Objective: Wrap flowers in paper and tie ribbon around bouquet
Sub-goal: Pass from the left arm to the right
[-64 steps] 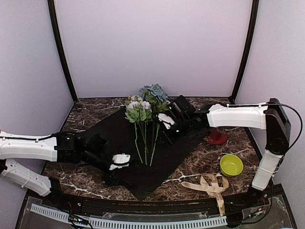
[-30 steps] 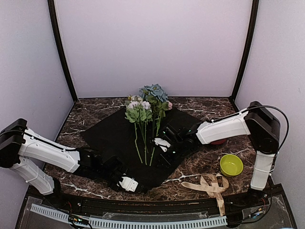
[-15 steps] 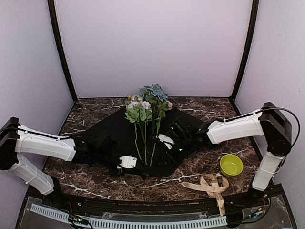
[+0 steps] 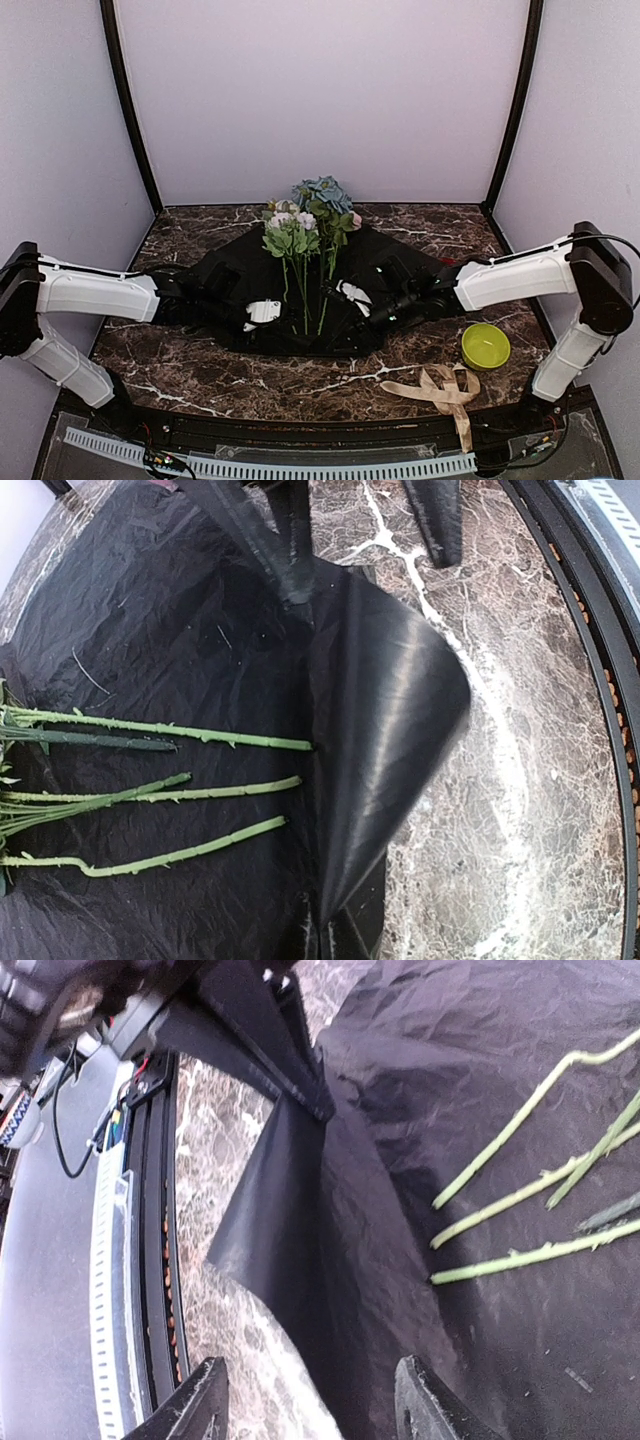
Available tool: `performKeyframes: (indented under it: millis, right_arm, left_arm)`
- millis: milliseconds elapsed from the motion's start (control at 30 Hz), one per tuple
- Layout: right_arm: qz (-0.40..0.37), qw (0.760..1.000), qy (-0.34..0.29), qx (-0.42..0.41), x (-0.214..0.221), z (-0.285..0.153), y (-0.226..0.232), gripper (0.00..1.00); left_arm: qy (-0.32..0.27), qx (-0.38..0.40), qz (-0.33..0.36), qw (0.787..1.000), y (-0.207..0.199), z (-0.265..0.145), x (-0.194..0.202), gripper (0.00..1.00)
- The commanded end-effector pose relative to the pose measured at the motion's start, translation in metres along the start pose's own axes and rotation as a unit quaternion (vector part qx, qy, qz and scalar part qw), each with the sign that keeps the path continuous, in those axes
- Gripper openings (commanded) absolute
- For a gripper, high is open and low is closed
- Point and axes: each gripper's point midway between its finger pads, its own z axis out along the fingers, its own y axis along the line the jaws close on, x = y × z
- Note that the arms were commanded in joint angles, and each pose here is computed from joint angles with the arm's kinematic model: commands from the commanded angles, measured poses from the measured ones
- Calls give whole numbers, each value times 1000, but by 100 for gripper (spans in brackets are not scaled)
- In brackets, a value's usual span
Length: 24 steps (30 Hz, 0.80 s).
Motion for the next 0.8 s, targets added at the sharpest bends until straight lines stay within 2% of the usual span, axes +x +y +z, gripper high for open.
performKeyframes:
  millis: [0, 167, 300, 333, 500, 533, 567, 600, 667, 700, 767]
  right_arm:
    - [-8, 1000, -9, -8, 0, 3, 0, 58]
    - [7, 1000, -3, -3, 5, 14, -9, 56]
    - [26, 1000, 1, -3, 11, 24, -15, 47]
    - [32, 999, 3, -4, 12, 26, -17, 44]
    - [51, 999, 4, -12, 14, 29, -17, 6]
    - [54, 998, 3, -9, 13, 29, -19, 0]
    - [60, 998, 4, -4, 13, 29, -22, 0]
    - [67, 998, 5, 5, 14, 28, -27, 0]
    - [84, 996, 10, 12, 15, 28, -35, 0]
    - [91, 996, 13, 15, 15, 27, -38, 0]
    - [99, 995, 16, 18, 14, 26, -42, 0]
  left_arm:
    - [-16, 10, -15, 1000, 4, 1, -7, 0]
    - [-11, 11, -15, 1000, 5, 2, -4, 0]
    - [-16, 9, -20, 1000, 8, 0, -4, 0]
    - [-17, 11, -22, 1000, 8, 0, -4, 0]
    - [-16, 18, -32, 999, 6, 0, -1, 0]
    - [-15, 17, -37, 999, 6, 0, 0, 0]
    - [-16, 12, -44, 999, 7, -1, 0, 0]
    - [-18, 5, -57, 998, 10, -2, -1, 3]
    - [-28, -4, -90, 996, 15, -7, -3, 29]
    - [-35, -4, -107, 994, 14, -9, -4, 38]
    - [-44, -6, -138, 989, 12, -13, -5, 49]
